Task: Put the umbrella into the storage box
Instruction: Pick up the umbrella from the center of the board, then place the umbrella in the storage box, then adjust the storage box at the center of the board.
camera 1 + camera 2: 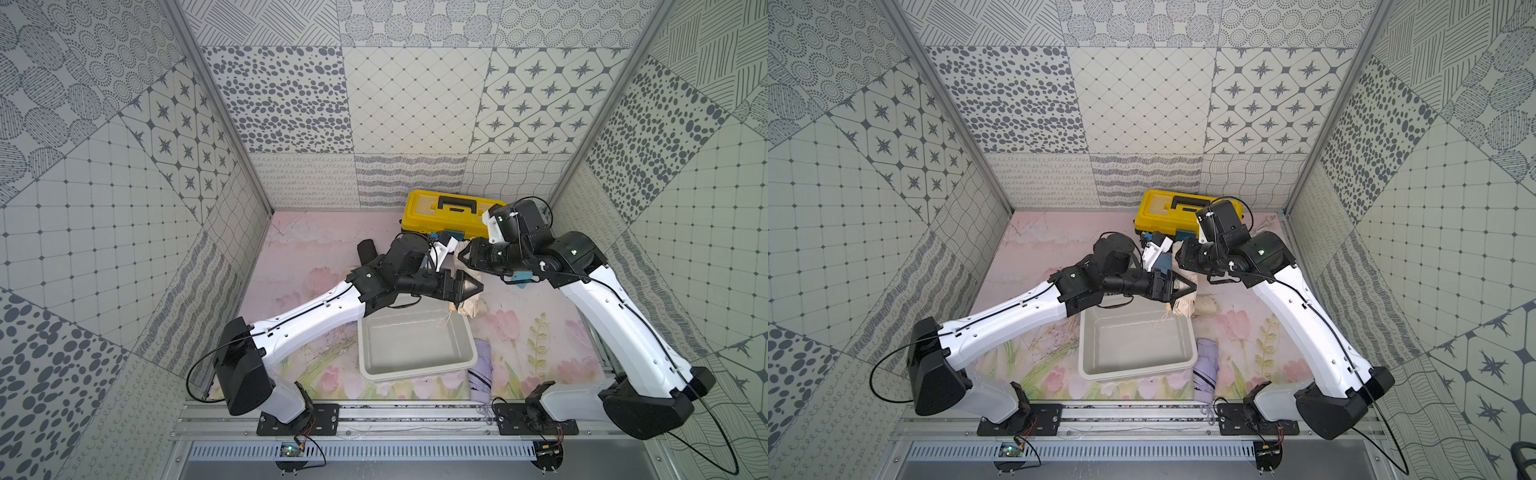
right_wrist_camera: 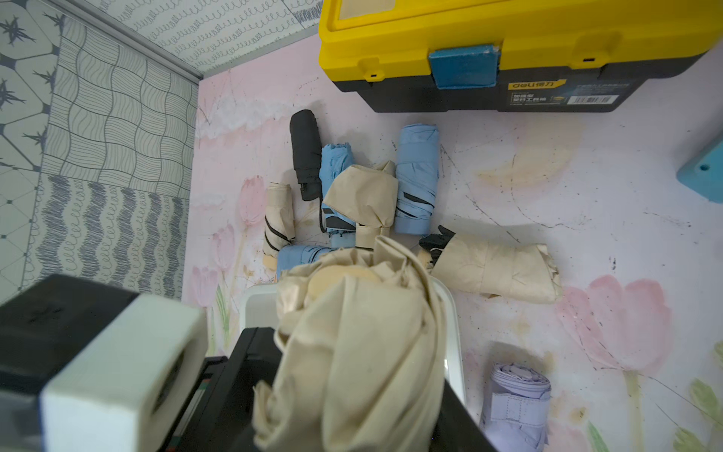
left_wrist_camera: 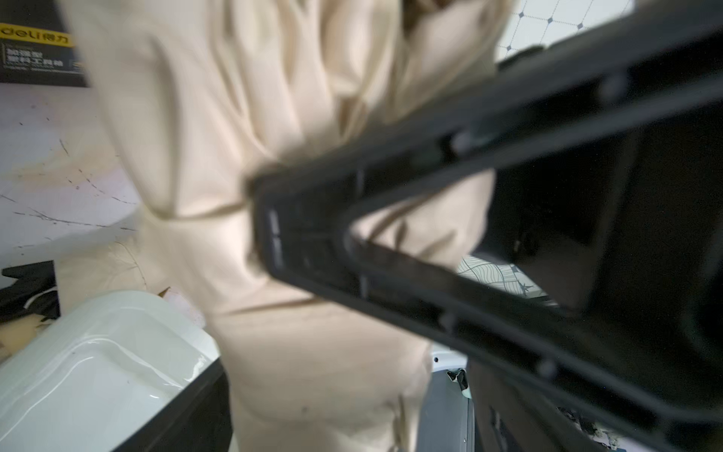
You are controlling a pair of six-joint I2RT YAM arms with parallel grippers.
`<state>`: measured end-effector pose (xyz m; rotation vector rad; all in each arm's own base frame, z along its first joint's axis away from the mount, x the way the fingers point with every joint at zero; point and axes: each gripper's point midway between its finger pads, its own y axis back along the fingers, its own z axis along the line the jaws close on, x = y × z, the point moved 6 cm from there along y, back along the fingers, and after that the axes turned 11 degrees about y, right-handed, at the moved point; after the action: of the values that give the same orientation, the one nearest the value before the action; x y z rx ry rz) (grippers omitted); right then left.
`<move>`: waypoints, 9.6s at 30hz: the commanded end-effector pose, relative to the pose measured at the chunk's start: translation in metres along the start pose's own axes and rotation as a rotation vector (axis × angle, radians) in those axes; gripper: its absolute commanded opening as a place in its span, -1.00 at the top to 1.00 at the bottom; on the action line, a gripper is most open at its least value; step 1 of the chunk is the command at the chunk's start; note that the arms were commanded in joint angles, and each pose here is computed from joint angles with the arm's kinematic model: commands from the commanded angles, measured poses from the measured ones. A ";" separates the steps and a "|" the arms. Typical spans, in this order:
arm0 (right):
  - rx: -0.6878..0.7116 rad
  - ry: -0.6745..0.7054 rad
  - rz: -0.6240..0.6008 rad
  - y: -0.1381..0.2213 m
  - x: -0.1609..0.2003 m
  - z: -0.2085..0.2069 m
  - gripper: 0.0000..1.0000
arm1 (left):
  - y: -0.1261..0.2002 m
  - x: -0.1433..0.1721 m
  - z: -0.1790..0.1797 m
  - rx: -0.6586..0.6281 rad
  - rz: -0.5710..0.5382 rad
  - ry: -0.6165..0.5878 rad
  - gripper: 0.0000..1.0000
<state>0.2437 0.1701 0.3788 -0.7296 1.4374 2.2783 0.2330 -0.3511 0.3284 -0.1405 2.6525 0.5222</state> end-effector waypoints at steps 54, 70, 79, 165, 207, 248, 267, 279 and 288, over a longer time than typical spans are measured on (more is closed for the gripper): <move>-0.698 -0.346 -0.324 -0.038 0.030 0.063 -0.84 | 0.131 -0.085 0.024 0.321 -0.959 0.447 0.23; -0.794 -0.479 -0.454 -0.071 0.004 0.078 -0.67 | 0.133 -0.079 0.029 0.386 -0.953 0.556 0.21; -0.803 -0.506 -0.458 -0.078 0.000 0.082 -0.15 | 0.139 -0.074 0.036 0.370 -0.981 0.591 0.19; -0.899 0.868 0.069 0.028 0.072 0.101 1.00 | 0.145 0.098 0.041 0.090 0.404 -0.801 -0.20; -0.723 0.324 -0.537 0.003 0.056 0.074 -0.96 | 0.127 0.023 0.007 0.462 -0.401 -0.484 0.83; -0.926 0.289 -0.528 -0.038 0.018 0.128 0.83 | 0.140 0.044 0.021 0.335 -0.329 -0.293 -0.50; -0.607 0.273 -0.312 -0.060 0.064 0.086 0.83 | 0.211 0.095 0.105 -0.663 -0.312 0.472 -0.99; -0.465 0.112 -0.219 -0.060 0.119 0.063 0.79 | 0.175 0.099 0.133 -0.778 -0.093 0.540 -0.85; -0.405 0.074 -0.229 -0.055 0.120 0.051 0.80 | 0.168 0.103 0.158 -0.866 -0.059 0.574 -0.53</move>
<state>0.1611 0.2429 0.2642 -1.0439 0.9800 2.4491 0.1768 -0.1453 0.2260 -0.7387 2.7308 1.6474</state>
